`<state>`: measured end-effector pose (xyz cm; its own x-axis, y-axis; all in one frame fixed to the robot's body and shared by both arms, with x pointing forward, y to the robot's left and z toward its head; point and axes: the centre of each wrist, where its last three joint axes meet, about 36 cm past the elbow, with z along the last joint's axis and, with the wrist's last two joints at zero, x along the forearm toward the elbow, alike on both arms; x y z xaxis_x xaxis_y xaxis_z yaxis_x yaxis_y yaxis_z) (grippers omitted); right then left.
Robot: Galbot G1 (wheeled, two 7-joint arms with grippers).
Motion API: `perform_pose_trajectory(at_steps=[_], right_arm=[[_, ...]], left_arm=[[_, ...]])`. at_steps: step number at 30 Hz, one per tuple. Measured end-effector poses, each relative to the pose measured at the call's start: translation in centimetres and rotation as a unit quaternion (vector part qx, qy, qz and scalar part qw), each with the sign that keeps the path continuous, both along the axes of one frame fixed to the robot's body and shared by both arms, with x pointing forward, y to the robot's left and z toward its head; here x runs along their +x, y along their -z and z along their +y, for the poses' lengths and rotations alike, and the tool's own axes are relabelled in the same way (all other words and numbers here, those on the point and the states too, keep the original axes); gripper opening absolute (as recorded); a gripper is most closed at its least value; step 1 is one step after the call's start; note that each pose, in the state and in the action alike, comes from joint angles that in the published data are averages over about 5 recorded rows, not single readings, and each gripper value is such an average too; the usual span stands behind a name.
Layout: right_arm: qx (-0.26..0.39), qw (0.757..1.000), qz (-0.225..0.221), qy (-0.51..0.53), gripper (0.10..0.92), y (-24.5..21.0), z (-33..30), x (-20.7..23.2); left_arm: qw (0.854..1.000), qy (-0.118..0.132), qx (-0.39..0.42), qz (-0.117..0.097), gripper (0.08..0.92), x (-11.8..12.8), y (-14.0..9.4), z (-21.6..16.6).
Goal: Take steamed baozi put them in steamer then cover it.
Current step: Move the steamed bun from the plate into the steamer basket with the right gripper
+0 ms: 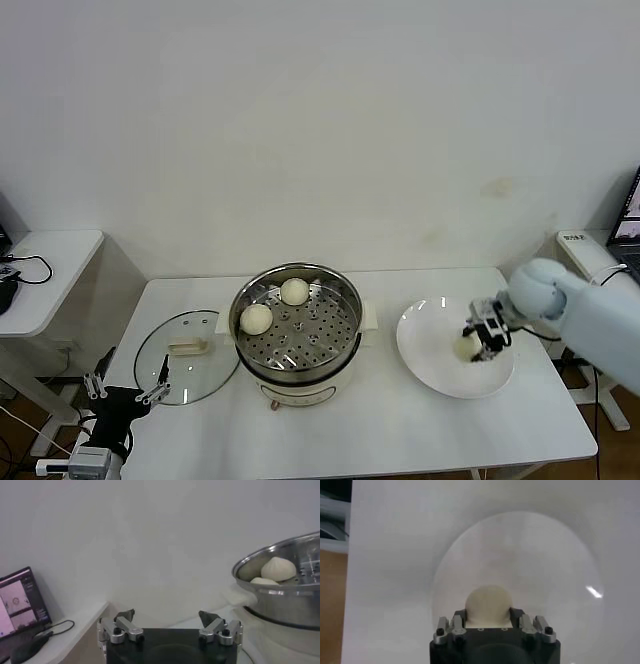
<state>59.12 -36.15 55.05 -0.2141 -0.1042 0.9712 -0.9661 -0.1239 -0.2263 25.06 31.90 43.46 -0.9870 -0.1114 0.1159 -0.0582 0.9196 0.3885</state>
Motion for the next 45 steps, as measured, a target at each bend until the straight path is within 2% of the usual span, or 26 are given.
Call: perform_pose_trajectory(at_steps=[6,12,19,25,34,45], right_arm=[[0.022,0.999,-0.045,-0.015,0.551,-6.6,2.1,1.9],[0.042,0.993,-0.089,-0.059,0.559,-12.9,7.1,3.3],[0.060,0.984,-0.106,-0.130,0.560,-16.1,14.9,3.5],[0.073,0.974,-0.101,-0.190,0.560,-15.3,21.0,3.2],[0.071,0.951,-0.082,-0.291,0.560,-10.9,28.8,1.8],[0.043,0.912,-0.065,-0.403,0.560,-7.2,33.7,-0.5]], left_arm=[[1.000,0.003,0.000,-0.003,0.823,0.0,-0.3,-0.1],[1.000,0.004,-0.003,-0.006,0.823,0.0,-0.5,-0.3],[1.000,0.001,-0.002,-0.006,0.823,-0.1,-0.5,-0.1],[1.000,-0.004,0.003,-0.006,0.823,-0.4,-0.6,0.3],[1.000,-0.010,0.011,-0.014,0.823,-0.4,-1.3,0.8],[1.000,-0.017,0.007,-0.020,0.823,-0.5,-1.8,0.9]])
